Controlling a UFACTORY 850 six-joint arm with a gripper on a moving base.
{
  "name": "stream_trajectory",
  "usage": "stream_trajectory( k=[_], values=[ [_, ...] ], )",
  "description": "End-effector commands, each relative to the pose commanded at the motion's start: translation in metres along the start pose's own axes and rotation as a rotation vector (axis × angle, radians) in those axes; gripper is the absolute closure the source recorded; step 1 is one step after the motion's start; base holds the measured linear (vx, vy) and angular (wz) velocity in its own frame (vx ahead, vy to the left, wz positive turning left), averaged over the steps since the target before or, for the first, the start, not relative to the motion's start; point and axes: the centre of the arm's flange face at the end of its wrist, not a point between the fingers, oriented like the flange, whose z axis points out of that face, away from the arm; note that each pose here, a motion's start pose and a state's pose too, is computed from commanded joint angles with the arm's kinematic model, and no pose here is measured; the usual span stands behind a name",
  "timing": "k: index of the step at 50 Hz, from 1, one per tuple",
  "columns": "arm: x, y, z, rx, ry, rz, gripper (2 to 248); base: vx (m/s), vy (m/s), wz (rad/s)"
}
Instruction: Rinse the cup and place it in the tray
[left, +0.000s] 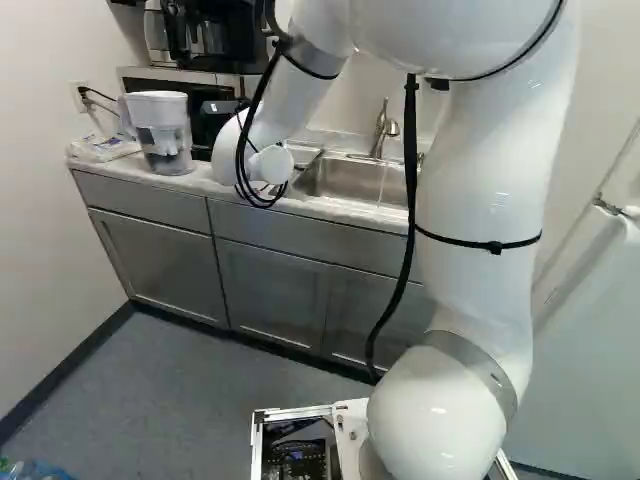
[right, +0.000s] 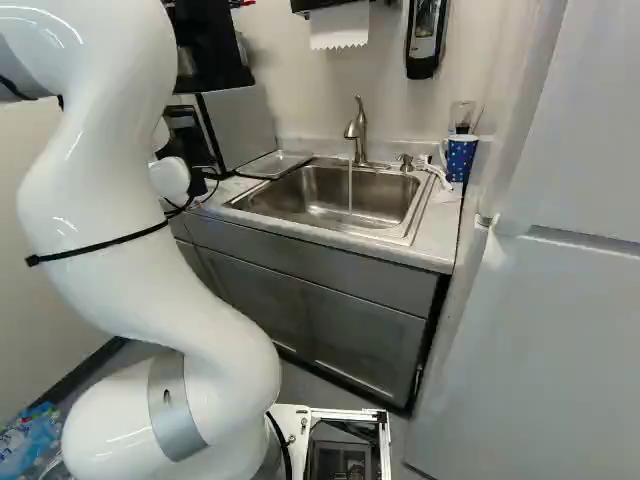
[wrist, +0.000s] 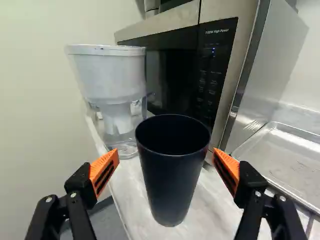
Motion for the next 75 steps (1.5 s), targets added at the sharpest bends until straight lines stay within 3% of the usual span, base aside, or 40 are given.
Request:
stream_trajectory(
  k=[57,58,62,63,68,69,73,74,75],
  values=[
    [-0.0034,-0.0012,-0.0046,0.002,-0.036,0.000,3,0.000,0.000,0.000],
    [-0.0034,-0.0012,-0.0046,0.002,-0.036,0.000,32,0.000,0.000,0.000],
    [-0.0034,-0.0012,-0.0046,0.002,-0.036,0.000,32,0.000,0.000,0.000],
    [-0.0034,-0.0012,-0.0046,0.002,-0.036,0.000,71,0.000,0.000,0.000],
    [-0.0034,-0.0012,-0.0046,0.002,-0.036,0.000,71,0.000,0.000,0.000],
    [-0.0034,-0.0012,-0.0046,0.002,-0.036,0.000,108,0.000,0.000,0.000],
    [-0.0034,-0.0012,-0.0046,0.002,-0.036,0.000,108,0.000,0.000,0.000],
    [-0.0034,-0.0012,-0.0046,0.002,-0.036,0.000,128,0.000,0.000,0.000],
    [-0.0034,-0.0012,-0.0046,0.002,-0.036,0.000,128,0.000,0.000,0.000]
  ],
)
